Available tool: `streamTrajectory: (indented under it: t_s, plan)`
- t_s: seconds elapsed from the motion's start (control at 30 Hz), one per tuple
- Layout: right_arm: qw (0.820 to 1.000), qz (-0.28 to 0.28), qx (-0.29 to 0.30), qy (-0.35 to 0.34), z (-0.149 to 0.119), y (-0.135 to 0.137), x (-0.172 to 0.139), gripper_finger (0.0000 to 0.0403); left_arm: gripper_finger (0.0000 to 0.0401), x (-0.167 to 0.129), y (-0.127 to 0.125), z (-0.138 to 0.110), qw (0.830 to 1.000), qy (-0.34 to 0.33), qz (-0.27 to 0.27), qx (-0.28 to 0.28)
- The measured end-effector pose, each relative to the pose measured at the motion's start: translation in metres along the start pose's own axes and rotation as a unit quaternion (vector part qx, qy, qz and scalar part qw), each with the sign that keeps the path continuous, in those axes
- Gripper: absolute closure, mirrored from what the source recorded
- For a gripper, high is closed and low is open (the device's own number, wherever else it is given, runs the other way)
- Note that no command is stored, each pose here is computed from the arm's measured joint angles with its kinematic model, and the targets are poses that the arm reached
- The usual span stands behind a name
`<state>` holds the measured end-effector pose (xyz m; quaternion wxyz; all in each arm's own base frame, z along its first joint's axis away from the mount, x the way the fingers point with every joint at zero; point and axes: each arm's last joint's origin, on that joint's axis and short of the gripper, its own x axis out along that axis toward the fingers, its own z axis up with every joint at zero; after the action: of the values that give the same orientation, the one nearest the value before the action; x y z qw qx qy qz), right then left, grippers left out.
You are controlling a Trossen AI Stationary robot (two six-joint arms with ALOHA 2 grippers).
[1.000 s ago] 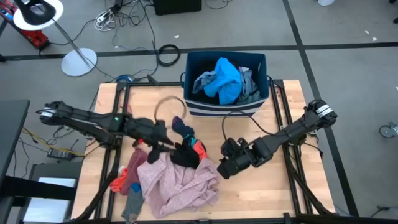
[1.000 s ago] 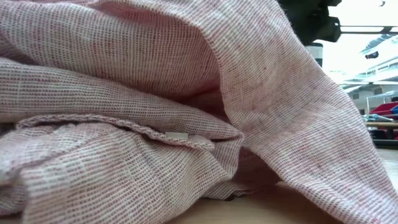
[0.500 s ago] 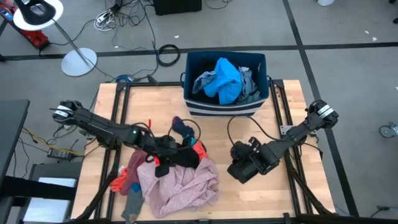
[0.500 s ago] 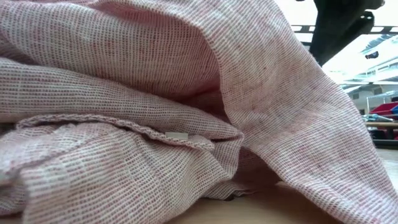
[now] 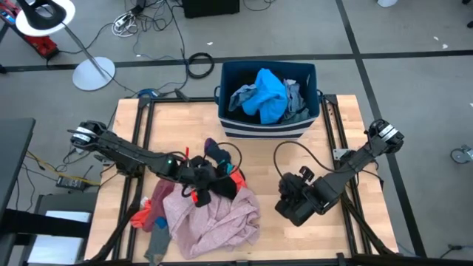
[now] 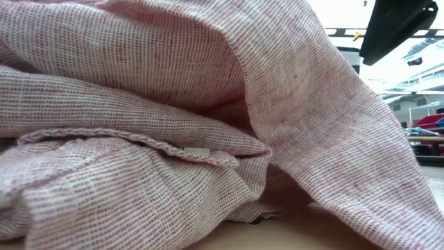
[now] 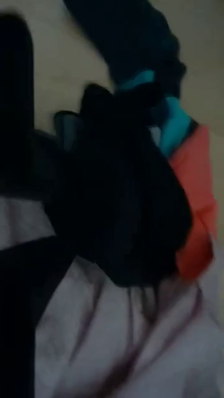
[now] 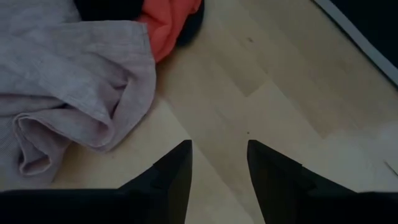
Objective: Sort clothes
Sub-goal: Put the black boxer into the blue bin
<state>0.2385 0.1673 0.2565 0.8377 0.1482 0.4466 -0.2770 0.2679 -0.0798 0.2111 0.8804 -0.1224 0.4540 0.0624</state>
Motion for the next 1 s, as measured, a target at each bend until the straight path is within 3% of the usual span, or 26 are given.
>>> streamTrajectory:
  t_s: [0.1,0.2,0.37,0.57,0.7,1.0]
  plan:
    - [1.000,-0.004,-0.008,-0.010,-0.002,0.000,-0.002,0.0250,0.0381,0.000,-0.005,0.006,0.999,-0.018,-0.046,-0.006]
    - [1.000,-0.017,-0.019,-0.009,-0.004,-0.003,-0.003,0.0250,0.0395,-0.002,-0.010,0.013,0.996,-0.051,-0.071,-0.019]
    - [0.999,-0.025,-0.030,-0.010,-0.014,-0.012,0.002,0.0263,0.0399,-0.018,-0.017,0.033,0.995,-0.074,-0.060,-0.031]
    - [0.997,0.067,0.027,-0.027,-0.038,-0.031,0.018,0.0288,0.0400,-0.050,-0.024,0.062,0.995,-0.097,-0.028,-0.026]
    - [0.992,0.120,0.030,-0.033,-0.048,-0.050,0.023,0.0294,0.0401,-0.075,-0.028,0.083,0.991,-0.132,-0.011,-0.016]
    - [0.976,0.204,0.067,-0.045,-0.061,-0.091,0.040,0.0301,0.0401,-0.134,-0.011,0.138,0.967,-0.250,0.041,-0.009]
